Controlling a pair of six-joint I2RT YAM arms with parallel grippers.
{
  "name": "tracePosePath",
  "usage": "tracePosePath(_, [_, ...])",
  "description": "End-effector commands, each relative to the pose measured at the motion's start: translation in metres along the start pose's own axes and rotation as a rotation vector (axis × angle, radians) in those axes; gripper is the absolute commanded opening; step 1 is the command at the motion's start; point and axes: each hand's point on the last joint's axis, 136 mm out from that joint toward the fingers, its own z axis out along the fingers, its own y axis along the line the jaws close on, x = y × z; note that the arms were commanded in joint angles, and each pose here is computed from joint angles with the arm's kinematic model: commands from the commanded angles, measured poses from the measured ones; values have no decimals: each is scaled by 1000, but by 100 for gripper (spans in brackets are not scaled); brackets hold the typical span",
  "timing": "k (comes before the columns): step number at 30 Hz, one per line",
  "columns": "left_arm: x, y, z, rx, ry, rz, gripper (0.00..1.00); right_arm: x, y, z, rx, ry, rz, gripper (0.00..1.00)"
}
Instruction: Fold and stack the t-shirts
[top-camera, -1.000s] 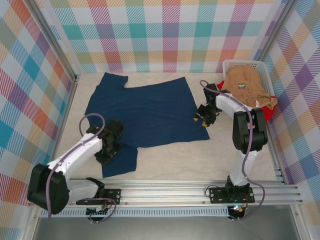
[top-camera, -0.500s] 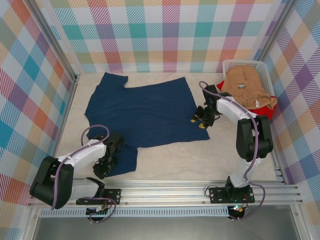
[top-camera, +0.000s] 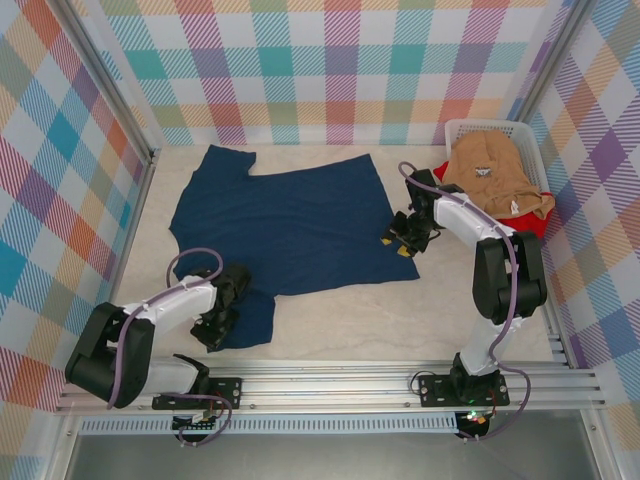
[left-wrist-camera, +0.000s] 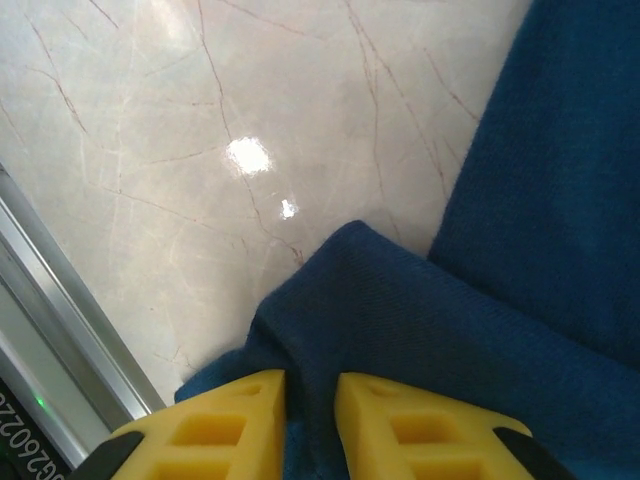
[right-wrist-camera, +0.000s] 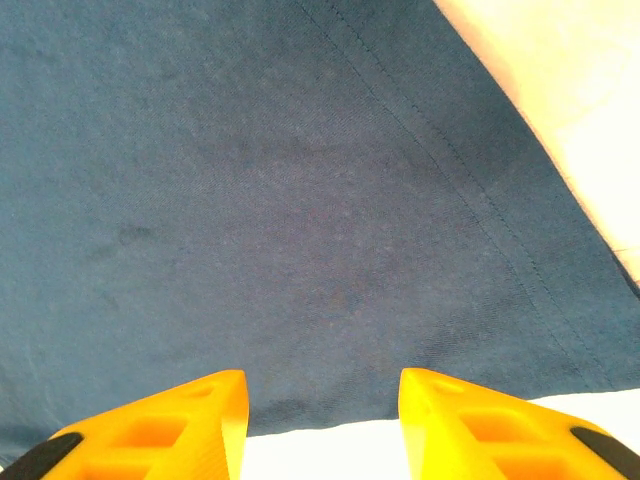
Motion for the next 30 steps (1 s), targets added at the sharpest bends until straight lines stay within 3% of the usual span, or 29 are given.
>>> tracePosePath(1, [9, -16, 16, 60, 27, 2, 19, 4, -1, -8, -5, 3, -7, 44])
tracePosePath(9, [0, -12, -5, 67, -3, -17, 0, 5, -9, -1, 20, 8, -10, 43])
tracePosePath(15, [-6, -8, -34, 112, -14, -37, 0, 20, -61, 1, 141, 13, 120, 45])
tracePosePath(18, [-9, -1, -45, 111, -22, -38, 0, 18, -81, 6, 112, 14, 204, 47])
tracePosePath(22, [-5, 5, -48, 122, -3, -46, 0, 6, -80, 16, 81, 31, 209, 47])
tracePosePath(30, [-6, 9, -53, 142, -7, -68, 0, 16, -97, 17, 153, 37, 247, 45])
